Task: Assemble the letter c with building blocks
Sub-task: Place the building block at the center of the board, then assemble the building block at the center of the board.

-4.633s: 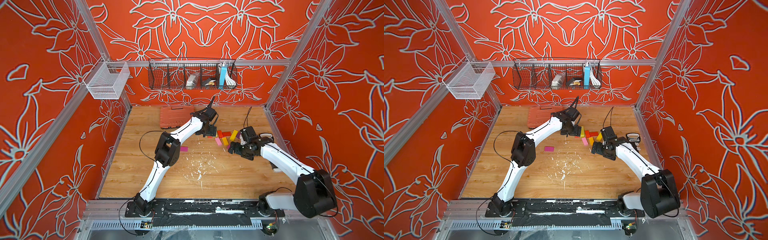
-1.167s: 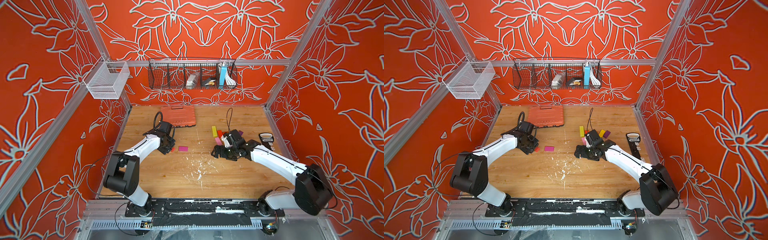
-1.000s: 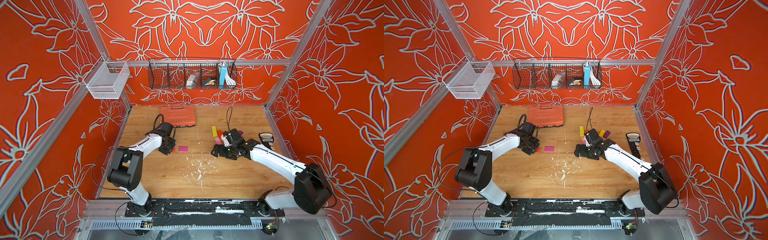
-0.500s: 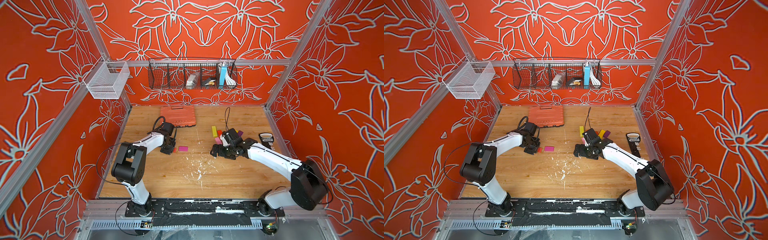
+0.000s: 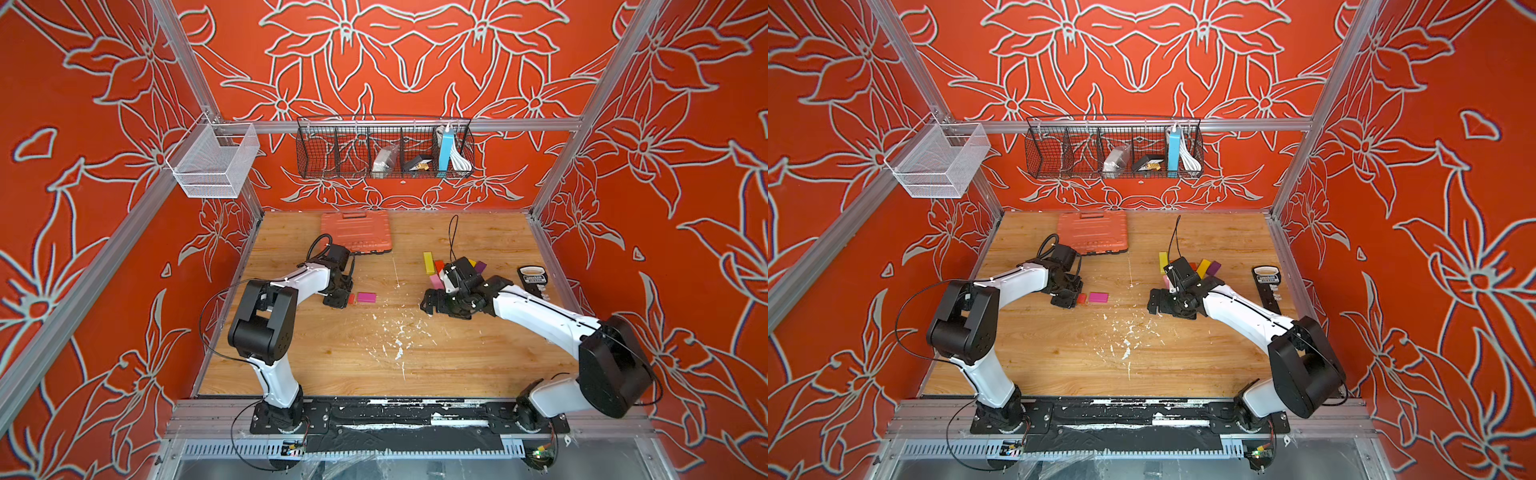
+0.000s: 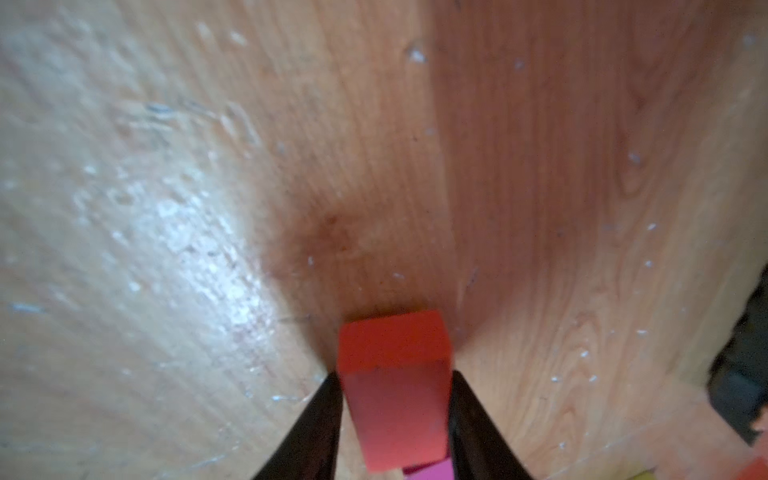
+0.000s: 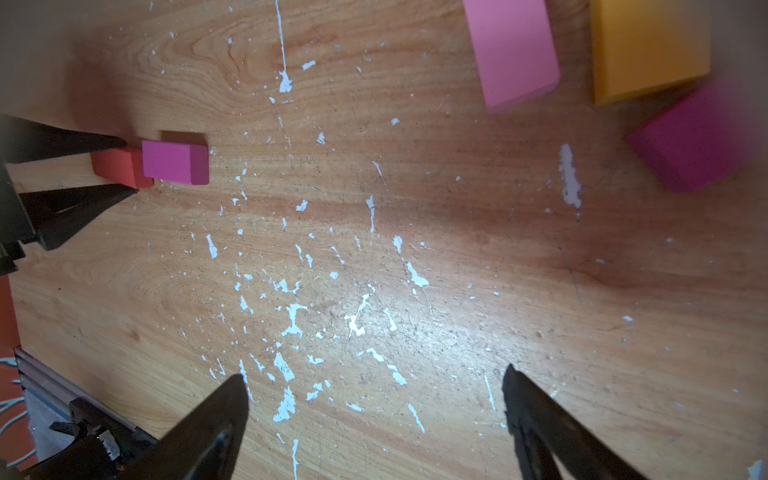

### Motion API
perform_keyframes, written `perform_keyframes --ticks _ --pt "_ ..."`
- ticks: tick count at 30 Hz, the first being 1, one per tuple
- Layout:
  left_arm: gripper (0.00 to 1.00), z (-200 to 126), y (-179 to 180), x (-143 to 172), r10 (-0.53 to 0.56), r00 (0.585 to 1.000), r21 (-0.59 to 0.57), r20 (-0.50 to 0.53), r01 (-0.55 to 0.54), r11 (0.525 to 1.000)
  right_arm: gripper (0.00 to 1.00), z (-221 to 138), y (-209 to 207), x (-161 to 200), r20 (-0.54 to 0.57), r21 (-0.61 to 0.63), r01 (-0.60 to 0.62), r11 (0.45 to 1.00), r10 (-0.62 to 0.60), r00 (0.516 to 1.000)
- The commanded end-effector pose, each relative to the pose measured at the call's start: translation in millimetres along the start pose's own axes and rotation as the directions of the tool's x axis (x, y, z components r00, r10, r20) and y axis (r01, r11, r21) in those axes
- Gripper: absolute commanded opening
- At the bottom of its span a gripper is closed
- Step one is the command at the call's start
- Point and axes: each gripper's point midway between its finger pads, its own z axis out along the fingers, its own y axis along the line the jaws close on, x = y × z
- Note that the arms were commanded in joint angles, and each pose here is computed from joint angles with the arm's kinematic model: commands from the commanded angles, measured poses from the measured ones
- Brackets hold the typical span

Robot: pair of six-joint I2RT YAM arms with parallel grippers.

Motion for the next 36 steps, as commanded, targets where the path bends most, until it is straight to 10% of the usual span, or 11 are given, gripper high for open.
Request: perform_keyframes --ticks 1,8,17,27,36 --pt "0.54 7 10 0 -0.020 1.000 -0.048 -0.005 0.019 0.999 0.98 -3 6 -6 0.014 0.006 0.008 1.000 -0.008 1.000" --pt "0.65 -7 1 12 0.018 0.997 0.046 -0.071 -0.014 0.999 0.98 -2 4 -4 0.008 0.015 0.017 1.000 -0.017 1.000" --pt "0.83 -63 -14 -3 0.334 0.942 0.192 0.020 -0.331 0.924 0.98 5 6 -1 -0.016 0.016 0.043 0.999 -0.043 0.999" --pt "0.88 -22 -11 -26 0.584 0.810 0.180 -0.061 -0.566 0.804 0.98 5 26 -8 -0.002 -0.002 0.104 0.995 -0.104 0.995" --pt "0.88 -7 -16 -16 0.594 0.797 0.229 -0.107 -0.562 0.795 0.98 12 33 -3 -0.020 -0.008 0.126 0.992 -0.126 0.992"
